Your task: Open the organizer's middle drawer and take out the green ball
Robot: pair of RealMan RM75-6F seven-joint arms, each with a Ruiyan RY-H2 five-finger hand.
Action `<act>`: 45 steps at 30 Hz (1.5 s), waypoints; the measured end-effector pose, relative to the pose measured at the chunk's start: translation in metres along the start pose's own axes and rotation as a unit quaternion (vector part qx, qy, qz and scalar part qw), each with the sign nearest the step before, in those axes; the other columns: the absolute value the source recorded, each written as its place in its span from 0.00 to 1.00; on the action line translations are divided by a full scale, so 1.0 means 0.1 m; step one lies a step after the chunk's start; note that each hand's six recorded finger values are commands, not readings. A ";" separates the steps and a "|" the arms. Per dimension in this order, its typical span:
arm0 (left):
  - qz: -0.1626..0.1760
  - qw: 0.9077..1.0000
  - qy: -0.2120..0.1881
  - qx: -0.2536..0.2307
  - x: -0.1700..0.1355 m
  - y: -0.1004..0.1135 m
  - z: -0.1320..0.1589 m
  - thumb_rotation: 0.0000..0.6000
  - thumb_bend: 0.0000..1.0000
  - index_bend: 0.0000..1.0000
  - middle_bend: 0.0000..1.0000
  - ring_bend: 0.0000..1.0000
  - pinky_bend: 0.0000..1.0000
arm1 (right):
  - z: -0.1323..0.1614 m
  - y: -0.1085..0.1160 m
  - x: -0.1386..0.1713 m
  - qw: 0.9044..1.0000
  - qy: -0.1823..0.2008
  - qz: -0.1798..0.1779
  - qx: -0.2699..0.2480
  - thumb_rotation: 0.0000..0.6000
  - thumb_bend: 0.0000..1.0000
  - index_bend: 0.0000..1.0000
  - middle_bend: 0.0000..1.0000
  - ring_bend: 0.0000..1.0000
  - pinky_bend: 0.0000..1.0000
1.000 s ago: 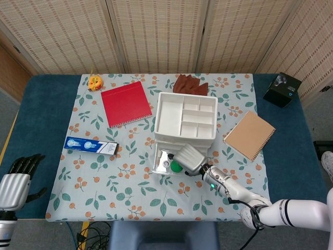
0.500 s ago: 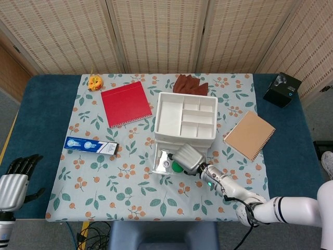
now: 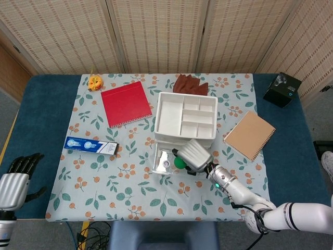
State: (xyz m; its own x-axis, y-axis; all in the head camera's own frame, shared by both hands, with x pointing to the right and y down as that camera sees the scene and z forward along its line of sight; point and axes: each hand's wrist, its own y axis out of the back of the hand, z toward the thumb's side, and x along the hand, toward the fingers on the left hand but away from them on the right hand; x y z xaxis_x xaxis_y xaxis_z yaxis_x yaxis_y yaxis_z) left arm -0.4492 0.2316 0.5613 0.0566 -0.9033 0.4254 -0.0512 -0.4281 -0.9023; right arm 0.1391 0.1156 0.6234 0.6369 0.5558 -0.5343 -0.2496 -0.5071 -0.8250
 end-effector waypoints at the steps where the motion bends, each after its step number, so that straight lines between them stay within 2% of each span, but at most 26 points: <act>1: 0.000 1.000 -0.001 0.000 0.00 0.00 0.00 1.00 0.14 0.15 0.16 0.15 0.13 | -0.03 0.04 0.06 1.000 -0.006 -0.011 -0.004 1.00 0.28 0.51 0.86 0.99 1.00; 5: -0.001 1.000 -0.005 0.000 0.01 -0.01 0.03 1.00 0.14 0.15 0.16 0.15 0.13 | -0.23 0.12 0.31 0.998 -0.037 -0.044 -0.025 1.00 0.28 0.51 0.86 0.99 1.00; 9: 0.000 1.000 -0.008 0.000 0.02 0.00 0.06 1.00 0.14 0.15 0.16 0.15 0.13 | -0.51 0.09 0.65 0.993 -0.084 -0.065 -0.056 1.00 0.28 0.52 0.86 0.99 1.00; 16: 0.001 1.000 -0.012 0.002 0.03 0.01 0.10 1.00 0.14 0.15 0.16 0.15 0.13 | -0.81 -0.20 1.11 0.985 -0.135 -0.058 -0.092 1.00 0.28 0.52 0.86 0.99 1.00; 24: 0.001 1.000 -0.022 0.004 0.05 0.04 0.19 1.00 0.14 0.15 0.16 0.15 0.13 | -0.94 -0.71 1.23 0.977 -0.152 -0.039 -0.145 1.00 0.30 0.52 0.86 0.99 1.00; 30: -0.001 1.000 -0.018 0.005 0.04 0.03 0.18 1.00 0.14 0.15 0.16 0.15 0.13 | -0.91 -1.10 1.14 0.976 -0.146 -0.006 -0.159 1.00 0.30 0.52 0.86 0.99 1.00; 34: -0.005 1.000 -0.016 0.006 0.03 0.01 0.18 1.00 0.14 0.15 0.16 0.15 0.13 | -0.86 -1.28 1.03 0.975 -0.143 0.013 -0.172 1.00 0.30 0.52 0.85 0.99 1.00; 37: -0.004 1.000 -0.014 0.006 0.03 0.01 0.16 1.00 0.14 0.15 0.16 0.15 0.13 | -0.84 -1.35 0.94 0.974 -0.140 0.019 -0.179 1.00 0.30 0.42 0.85 0.99 1.00; 40: -0.004 1.000 -0.013 0.006 0.03 0.01 0.15 1.00 0.14 0.15 0.16 0.15 0.13 | -0.82 -1.35 0.88 0.974 -0.136 0.017 -0.178 1.00 0.30 0.27 0.84 0.98 1.00; 45: -0.006 1.000 -0.012 0.005 0.02 0.00 0.14 1.00 0.14 0.15 0.16 0.15 0.13 | -0.83 -1.30 0.91 0.975 -0.136 0.011 -0.175 1.00 0.30 0.13 0.84 0.98 1.00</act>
State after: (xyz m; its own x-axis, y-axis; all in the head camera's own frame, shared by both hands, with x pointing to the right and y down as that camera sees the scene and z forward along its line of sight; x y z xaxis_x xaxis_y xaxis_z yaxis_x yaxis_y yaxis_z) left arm -0.4350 0.2301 0.5615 0.0801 -0.8970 0.4346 -0.0397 -0.4385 -0.8978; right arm 0.2904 0.1772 0.6968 0.4051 0.6721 -0.6199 0.0341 -0.6886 -0.7243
